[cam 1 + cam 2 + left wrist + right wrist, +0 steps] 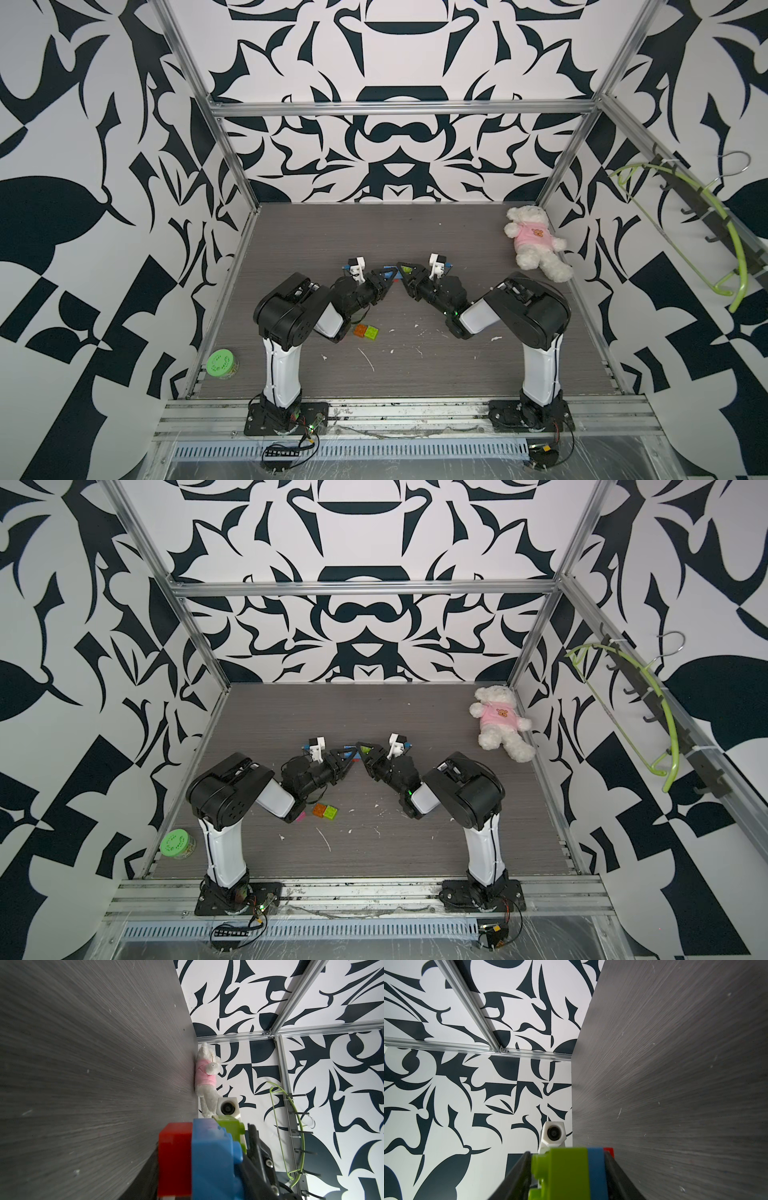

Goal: Assemble the letter v with lego
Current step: Adjust the lego brick at the center of the board.

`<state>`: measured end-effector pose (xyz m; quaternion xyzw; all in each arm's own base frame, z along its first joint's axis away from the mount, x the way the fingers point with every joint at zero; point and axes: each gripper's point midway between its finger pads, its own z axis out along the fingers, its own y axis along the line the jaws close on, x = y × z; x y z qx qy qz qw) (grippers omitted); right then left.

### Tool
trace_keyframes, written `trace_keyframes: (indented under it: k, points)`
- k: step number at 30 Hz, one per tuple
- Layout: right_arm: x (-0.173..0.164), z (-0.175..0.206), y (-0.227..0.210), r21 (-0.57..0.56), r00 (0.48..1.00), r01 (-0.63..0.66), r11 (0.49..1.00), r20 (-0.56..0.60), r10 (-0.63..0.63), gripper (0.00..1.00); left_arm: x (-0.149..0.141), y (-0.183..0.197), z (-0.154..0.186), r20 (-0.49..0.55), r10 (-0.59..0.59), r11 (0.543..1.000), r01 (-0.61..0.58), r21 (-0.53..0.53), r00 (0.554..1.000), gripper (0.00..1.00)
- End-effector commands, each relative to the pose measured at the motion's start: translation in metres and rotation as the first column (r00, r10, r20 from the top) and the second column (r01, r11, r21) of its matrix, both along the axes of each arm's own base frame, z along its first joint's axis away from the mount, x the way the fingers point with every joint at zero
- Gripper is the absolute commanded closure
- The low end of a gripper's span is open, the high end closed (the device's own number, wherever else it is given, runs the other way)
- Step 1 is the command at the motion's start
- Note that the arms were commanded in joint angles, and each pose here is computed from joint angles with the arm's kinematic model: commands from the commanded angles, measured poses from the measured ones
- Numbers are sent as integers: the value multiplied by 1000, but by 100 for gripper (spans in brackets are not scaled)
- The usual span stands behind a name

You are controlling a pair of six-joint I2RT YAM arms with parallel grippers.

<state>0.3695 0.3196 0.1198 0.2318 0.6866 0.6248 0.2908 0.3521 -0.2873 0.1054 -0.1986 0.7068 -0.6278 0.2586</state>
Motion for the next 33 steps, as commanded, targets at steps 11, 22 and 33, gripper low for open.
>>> trace_keyframes:
  k: [11,22,33]
  points:
    - [1,27,8,49,997,-16,999,79,12,58,1,-5,1,13,-2,1000,2,-7,1000,75]
    - [-1,12,6,-9,997,-20,1000,80,20,69,-2,3,-1,13,19,1000,-19,9,1000,30]
    - [-8,-42,-10,-158,1000,-8,987,-1,7,71,-14,43,-1,26,91,994,-92,53,996,1]
